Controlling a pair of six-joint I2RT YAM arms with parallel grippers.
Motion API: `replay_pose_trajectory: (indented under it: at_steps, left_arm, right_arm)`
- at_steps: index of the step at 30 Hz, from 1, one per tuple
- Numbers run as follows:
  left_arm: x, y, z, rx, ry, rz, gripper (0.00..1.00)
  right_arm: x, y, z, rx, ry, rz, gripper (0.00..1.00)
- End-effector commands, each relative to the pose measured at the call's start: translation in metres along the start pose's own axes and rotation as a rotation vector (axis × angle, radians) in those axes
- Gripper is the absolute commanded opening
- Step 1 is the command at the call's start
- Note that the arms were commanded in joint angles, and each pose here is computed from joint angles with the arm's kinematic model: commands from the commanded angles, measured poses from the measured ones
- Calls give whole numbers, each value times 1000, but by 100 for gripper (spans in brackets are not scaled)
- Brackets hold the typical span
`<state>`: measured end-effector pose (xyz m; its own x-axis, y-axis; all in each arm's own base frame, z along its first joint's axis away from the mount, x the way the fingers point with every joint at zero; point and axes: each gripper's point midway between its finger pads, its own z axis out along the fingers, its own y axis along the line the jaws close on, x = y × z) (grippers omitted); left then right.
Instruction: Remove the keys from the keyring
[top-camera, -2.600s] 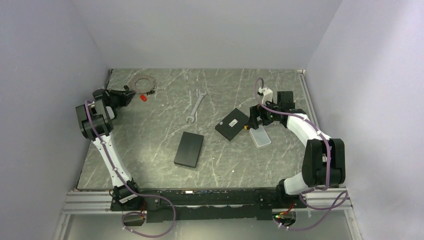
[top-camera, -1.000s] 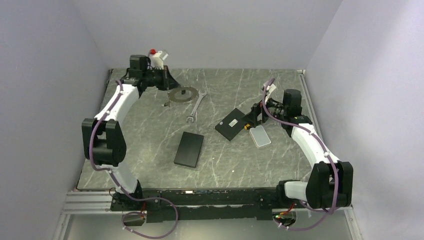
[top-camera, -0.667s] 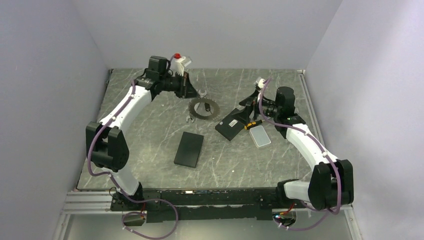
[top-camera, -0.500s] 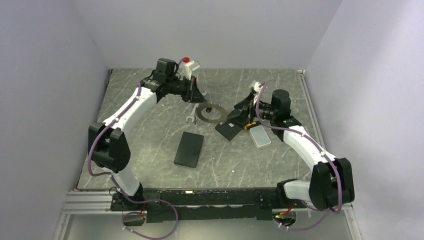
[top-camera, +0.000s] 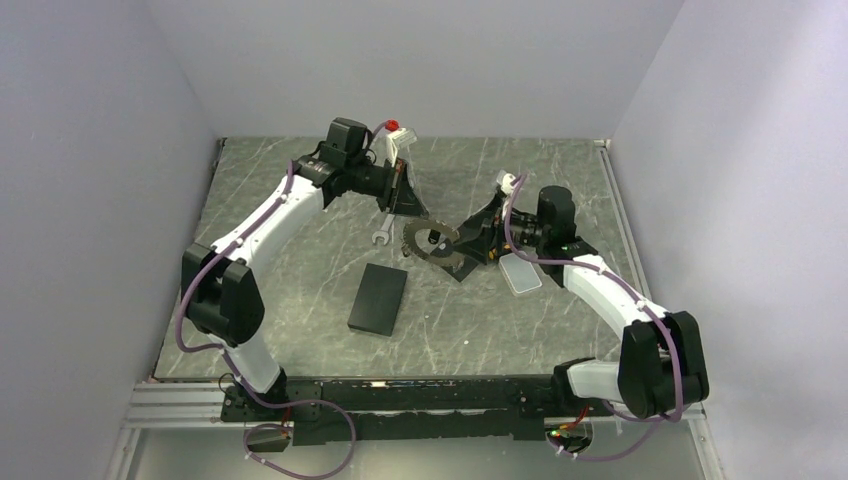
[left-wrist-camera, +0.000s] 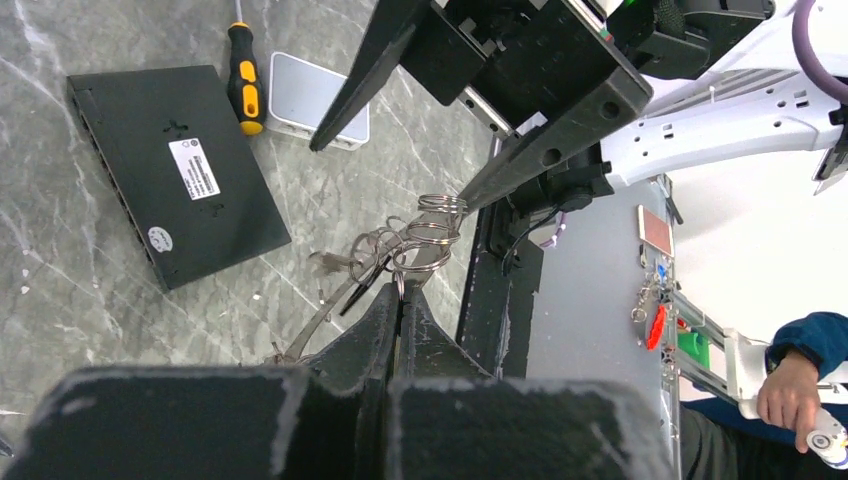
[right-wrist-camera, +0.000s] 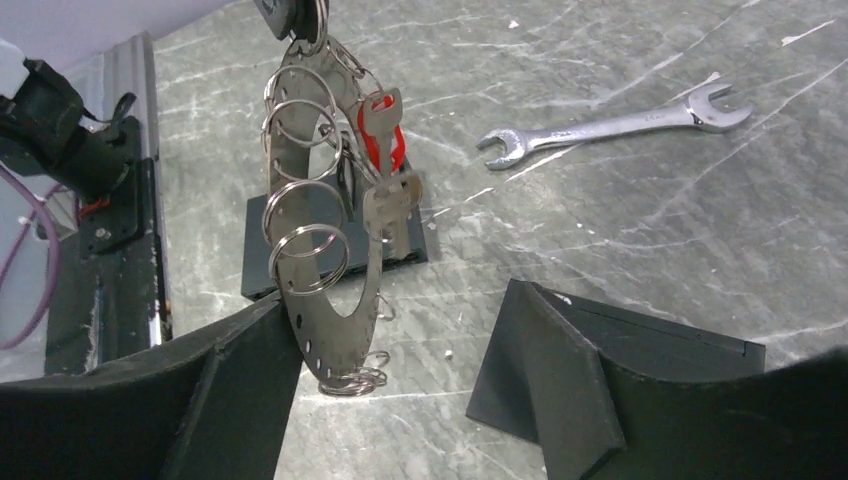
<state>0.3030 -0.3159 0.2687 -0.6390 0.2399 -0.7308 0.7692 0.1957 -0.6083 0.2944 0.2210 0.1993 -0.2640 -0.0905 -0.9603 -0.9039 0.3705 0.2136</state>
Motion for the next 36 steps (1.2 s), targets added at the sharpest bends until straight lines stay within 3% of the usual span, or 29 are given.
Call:
replay_pose_trajectory:
  at_steps: [1,5,9,12,14,17,19,20,27,36]
  left_arm:
    - [-18,-21,-2,70,-30,54,0]
    - [-23,-18,-2,50,-41,45,0]
    - [-27,-5,1,-5,-55,37,0]
    - [-31,14,1,-98,-71,46,4]
    - [-35,30,-3,-180,-81,59,26]
    - [-43,49,-16,-294,-102,81,73]
    - [-47,57,-26,-368,-108,124,94]
    - [-48,58,-32,-401,-107,162,99]
    - [-25,69,-43,-490,-27,297,99]
    - [-6,80,-77,-650,147,478,100]
  right_arm:
    - [-8,9,3,-55,-35,-67,69]
    - [-5,20,5,-115,-50,-9,39]
    - [-8,23,6,-127,-73,72,0]
    - [-10,17,9,-102,-79,173,0]
    - [-11,11,11,-80,-87,259,0]
    - [-11,1,11,-59,-112,407,0]
    - [-12,-6,9,-44,-136,497,0]
    - [-13,-10,7,-35,-150,531,0]
    - [-19,-37,-6,78,-255,806,0]
    - [-26,-53,-8,19,-278,1119,0]
